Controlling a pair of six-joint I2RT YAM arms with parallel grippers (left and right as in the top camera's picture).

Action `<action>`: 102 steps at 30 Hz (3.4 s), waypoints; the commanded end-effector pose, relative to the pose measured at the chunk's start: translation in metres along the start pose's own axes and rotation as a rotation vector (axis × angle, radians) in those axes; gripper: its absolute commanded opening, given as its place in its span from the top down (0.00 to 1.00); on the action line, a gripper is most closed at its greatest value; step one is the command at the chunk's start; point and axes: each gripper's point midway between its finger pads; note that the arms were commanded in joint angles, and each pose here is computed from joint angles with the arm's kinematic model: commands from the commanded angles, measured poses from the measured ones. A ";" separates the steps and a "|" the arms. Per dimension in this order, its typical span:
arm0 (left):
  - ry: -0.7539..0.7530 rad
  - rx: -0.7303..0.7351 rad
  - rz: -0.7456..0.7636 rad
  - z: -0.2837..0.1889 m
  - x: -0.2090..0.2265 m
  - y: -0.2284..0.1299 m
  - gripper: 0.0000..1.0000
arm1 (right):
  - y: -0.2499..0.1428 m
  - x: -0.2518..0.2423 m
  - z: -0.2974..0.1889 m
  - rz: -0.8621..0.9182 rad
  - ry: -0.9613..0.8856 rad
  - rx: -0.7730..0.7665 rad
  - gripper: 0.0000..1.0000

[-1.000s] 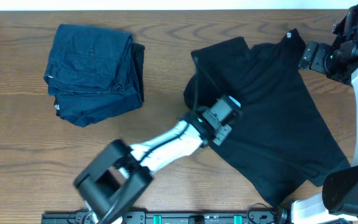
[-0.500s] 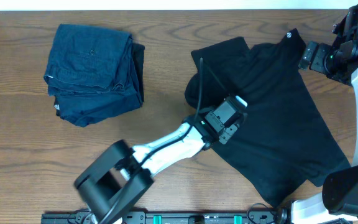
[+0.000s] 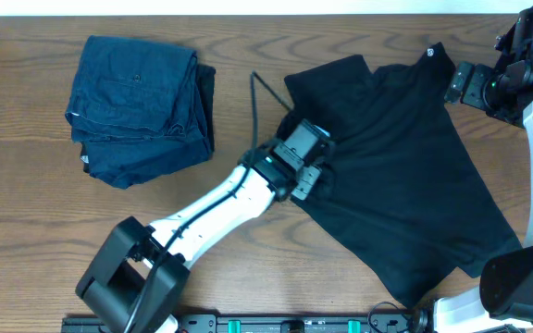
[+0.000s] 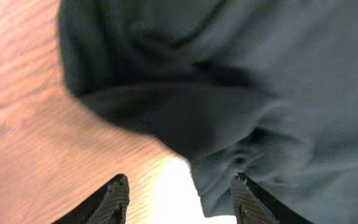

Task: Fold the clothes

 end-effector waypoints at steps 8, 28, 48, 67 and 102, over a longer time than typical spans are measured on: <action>-0.132 0.026 -0.078 0.007 -0.013 -0.005 0.59 | 0.000 0.000 0.000 0.001 -0.005 -0.003 0.01; -0.147 0.023 -0.122 0.039 -0.019 -0.004 0.77 | 0.000 0.000 0.000 0.001 -0.005 -0.003 0.01; -0.148 -0.251 -0.151 0.072 -0.017 0.062 0.77 | 0.000 0.000 0.000 0.001 -0.005 -0.003 0.01; -0.139 -0.068 0.031 0.027 -0.015 0.018 0.33 | 0.000 0.000 0.000 0.001 -0.005 -0.003 0.01; -0.120 -0.052 0.032 0.081 0.000 0.009 0.45 | 0.000 0.000 0.000 0.001 -0.005 -0.003 0.01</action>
Point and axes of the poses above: each gripper's point midway between its finger pads, its own z axis out along the fingers, its own x axis along the line the jaws close on, y = z × x, and after that the axes turned 12 degrees about z, right-handed
